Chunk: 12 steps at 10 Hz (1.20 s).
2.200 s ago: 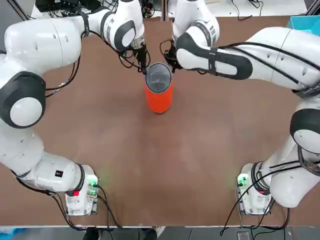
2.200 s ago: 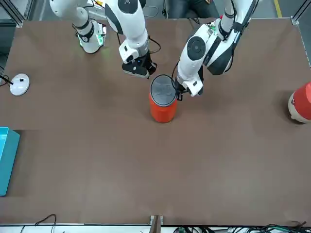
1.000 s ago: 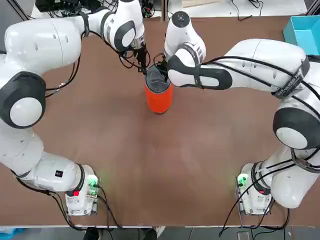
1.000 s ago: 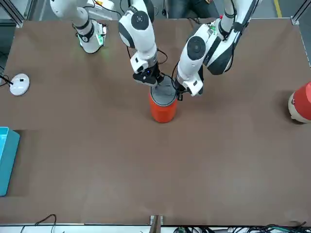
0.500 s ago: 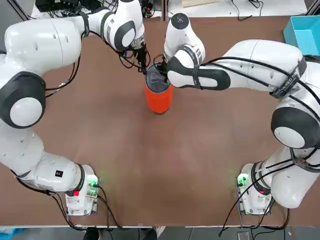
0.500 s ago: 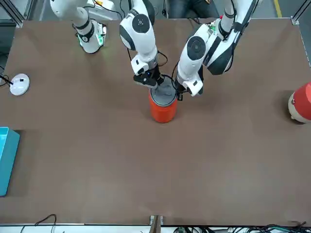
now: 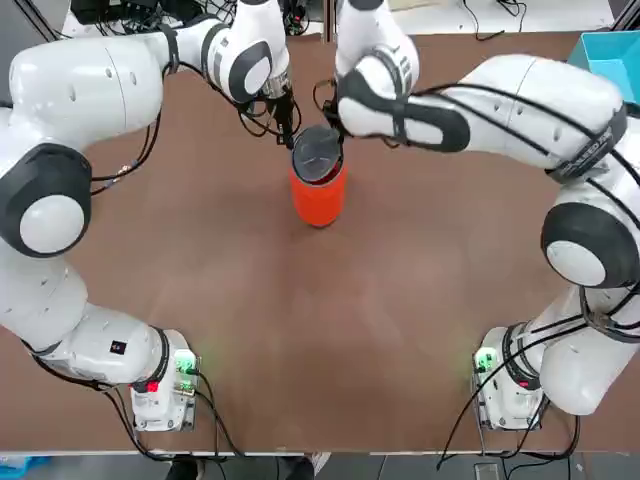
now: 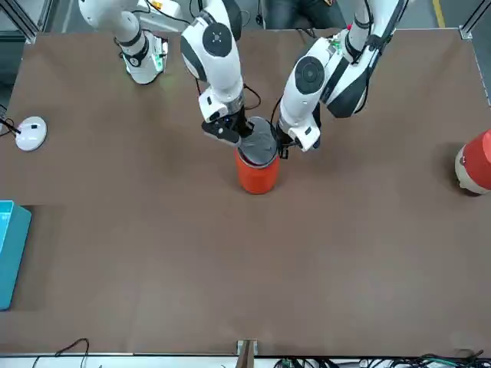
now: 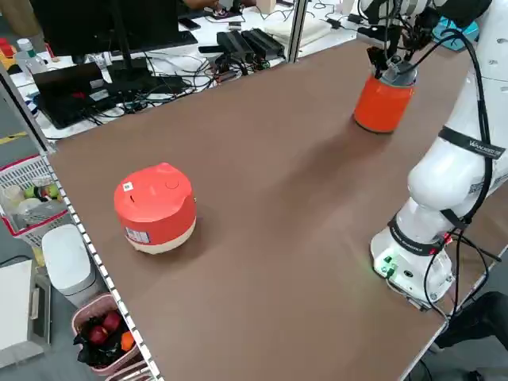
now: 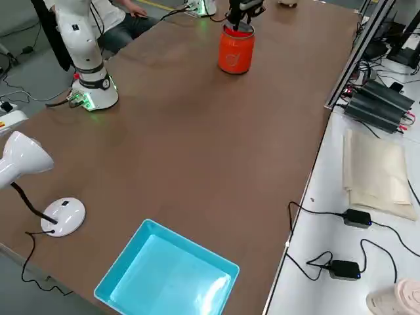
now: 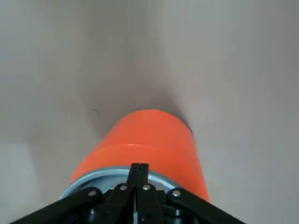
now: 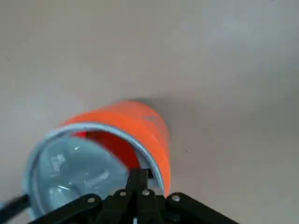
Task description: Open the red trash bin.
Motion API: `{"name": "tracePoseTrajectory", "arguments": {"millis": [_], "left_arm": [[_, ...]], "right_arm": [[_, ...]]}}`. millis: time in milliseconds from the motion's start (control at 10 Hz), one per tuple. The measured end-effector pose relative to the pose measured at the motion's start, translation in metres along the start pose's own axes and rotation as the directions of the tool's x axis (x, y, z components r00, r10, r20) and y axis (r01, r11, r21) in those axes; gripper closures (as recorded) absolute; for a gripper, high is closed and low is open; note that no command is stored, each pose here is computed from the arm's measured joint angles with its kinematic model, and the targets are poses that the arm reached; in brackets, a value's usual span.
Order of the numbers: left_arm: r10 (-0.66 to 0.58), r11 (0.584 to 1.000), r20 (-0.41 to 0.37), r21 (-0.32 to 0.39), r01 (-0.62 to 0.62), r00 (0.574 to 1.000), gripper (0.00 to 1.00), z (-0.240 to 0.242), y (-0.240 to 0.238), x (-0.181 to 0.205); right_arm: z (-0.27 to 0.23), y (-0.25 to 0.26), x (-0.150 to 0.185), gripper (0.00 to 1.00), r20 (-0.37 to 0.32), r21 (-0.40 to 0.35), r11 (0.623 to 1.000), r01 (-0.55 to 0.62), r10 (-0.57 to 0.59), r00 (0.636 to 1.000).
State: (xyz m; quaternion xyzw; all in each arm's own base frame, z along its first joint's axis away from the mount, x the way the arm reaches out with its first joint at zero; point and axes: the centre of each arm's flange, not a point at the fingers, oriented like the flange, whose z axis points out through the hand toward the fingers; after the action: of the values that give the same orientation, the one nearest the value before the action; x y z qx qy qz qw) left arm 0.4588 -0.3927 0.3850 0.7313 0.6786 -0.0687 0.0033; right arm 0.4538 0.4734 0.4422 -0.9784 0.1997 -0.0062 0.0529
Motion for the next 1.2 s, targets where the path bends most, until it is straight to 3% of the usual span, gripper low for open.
{"name": "tracePoseTrajectory", "arguments": {"millis": [300,600,800,1000,1200], "left_arm": [[0.001,1.000,-0.002,-0.002,-0.001,1.000,0.99,0.000,0.000,0.000],[0.001,0.999,0.011,-0.037,-0.001,1.000,0.90,-0.028,0.013,0.002],[-0.021,0.998,0.016,-0.057,0.022,1.000,0.62,-0.075,0.034,0.018],[-0.003,0.999,-0.004,-0.044,0.003,1.000,0.32,-0.125,0.055,0.057],[0.118,0.991,-0.057,-0.062,-0.121,0.991,0.03,-0.165,0.076,0.112]], "right_arm": [[-0.066,0.015,0.047,0.96,-0.003,0.007,0.997,-0.071,0.071,0.997],[-0.123,0.047,0.105,0.56,-0.021,0.005,0.994,-0.108,0.108,0.994],[-0.147,0.077,0.139,0.26,-0.041,-0.037,0.999,-0.037,0.036,0.999],[-0.175,0.128,0.184,0.00,-0.043,-0.067,0.997,0.047,-0.050,0.998],[-0.222,0.206,0.225,0.00,-0.046,-0.094,0.988,0.124,-0.129,0.991]]}}
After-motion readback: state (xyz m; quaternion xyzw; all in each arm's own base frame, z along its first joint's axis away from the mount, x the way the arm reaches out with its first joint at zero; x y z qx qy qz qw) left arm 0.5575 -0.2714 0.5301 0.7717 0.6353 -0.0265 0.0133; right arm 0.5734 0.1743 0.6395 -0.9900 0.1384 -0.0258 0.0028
